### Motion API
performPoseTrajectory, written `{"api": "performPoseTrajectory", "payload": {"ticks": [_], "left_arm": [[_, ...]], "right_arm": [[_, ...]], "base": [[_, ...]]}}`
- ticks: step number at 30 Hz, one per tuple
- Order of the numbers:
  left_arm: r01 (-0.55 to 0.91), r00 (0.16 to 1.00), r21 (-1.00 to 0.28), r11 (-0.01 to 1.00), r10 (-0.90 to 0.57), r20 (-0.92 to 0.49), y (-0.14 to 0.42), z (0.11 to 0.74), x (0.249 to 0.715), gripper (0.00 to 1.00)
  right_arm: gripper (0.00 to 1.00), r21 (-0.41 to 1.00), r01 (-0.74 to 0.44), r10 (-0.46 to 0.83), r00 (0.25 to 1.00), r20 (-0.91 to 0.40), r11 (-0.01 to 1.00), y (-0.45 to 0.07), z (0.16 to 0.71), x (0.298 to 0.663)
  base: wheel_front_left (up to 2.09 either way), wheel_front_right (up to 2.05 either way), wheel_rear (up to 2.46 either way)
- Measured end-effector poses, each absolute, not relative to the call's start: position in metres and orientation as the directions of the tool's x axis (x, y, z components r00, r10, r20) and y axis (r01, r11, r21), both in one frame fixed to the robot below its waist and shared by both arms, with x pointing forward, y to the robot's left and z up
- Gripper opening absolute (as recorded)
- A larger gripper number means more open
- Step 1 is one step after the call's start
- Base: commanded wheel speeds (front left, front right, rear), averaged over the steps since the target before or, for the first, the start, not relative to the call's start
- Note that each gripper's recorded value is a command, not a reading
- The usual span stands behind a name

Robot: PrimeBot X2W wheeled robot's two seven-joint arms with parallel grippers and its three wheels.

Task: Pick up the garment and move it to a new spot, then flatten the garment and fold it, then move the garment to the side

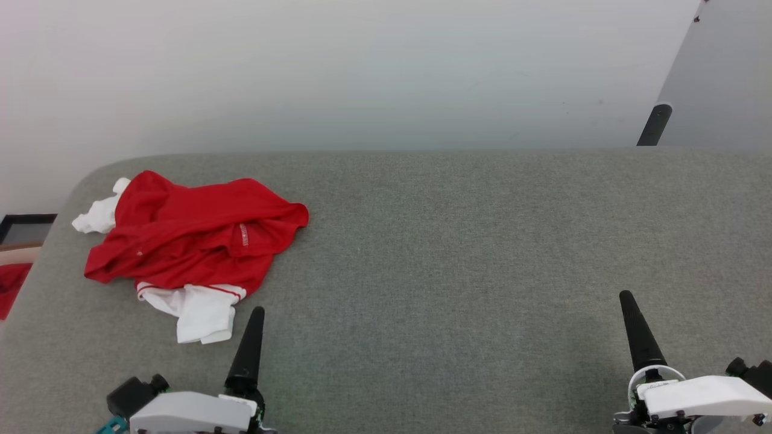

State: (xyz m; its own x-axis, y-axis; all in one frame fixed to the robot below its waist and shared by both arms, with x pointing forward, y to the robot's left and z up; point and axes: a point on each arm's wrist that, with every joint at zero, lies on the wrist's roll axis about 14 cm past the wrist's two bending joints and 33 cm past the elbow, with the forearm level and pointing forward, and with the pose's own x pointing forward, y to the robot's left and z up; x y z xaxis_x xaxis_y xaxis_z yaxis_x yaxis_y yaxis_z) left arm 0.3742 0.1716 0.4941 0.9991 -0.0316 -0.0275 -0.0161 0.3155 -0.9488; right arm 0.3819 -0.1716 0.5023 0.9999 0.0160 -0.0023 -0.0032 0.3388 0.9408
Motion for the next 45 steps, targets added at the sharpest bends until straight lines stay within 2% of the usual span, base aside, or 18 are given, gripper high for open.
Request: {"api": "performPoseTrajectory", "payload": {"ticks": [10, 22, 31, 45], "left_arm": [[0.005, 1.000, -0.848, 0.531, -0.025, -0.010, 0.174, 0.499, 0.375, 1.00], [0.026, 0.999, -0.668, 0.743, -0.005, 0.034, 0.178, 0.509, 0.373, 1.00], [0.039, 0.996, -0.516, 0.856, 0.008, 0.089, 0.184, 0.523, 0.372, 1.00], [0.067, 0.987, -0.336, 0.940, -0.013, 0.159, 0.182, 0.540, 0.370, 1.00]], "right_arm": [[1.00, 0.825, -0.040, 0.037, 0.999, 0.024, 0.564, -0.168, 0.507, 0.382], [1.00, 0.607, -0.084, 0.058, 0.996, 0.063, 0.790, -0.167, 0.516, 0.382], [1.00, 0.465, -0.097, 0.062, 0.994, 0.091, 0.880, -0.167, 0.522, 0.382], [1.00, 0.290, -0.112, 0.080, 0.990, 0.120, 0.950, -0.165, 0.528, 0.382]], "base": [[0.00, 0.00, 0.00], [0.00, 0.00, 0.00], [0.00, 0.00, 0.00], [0.00, 0.00, 0.00]]}}
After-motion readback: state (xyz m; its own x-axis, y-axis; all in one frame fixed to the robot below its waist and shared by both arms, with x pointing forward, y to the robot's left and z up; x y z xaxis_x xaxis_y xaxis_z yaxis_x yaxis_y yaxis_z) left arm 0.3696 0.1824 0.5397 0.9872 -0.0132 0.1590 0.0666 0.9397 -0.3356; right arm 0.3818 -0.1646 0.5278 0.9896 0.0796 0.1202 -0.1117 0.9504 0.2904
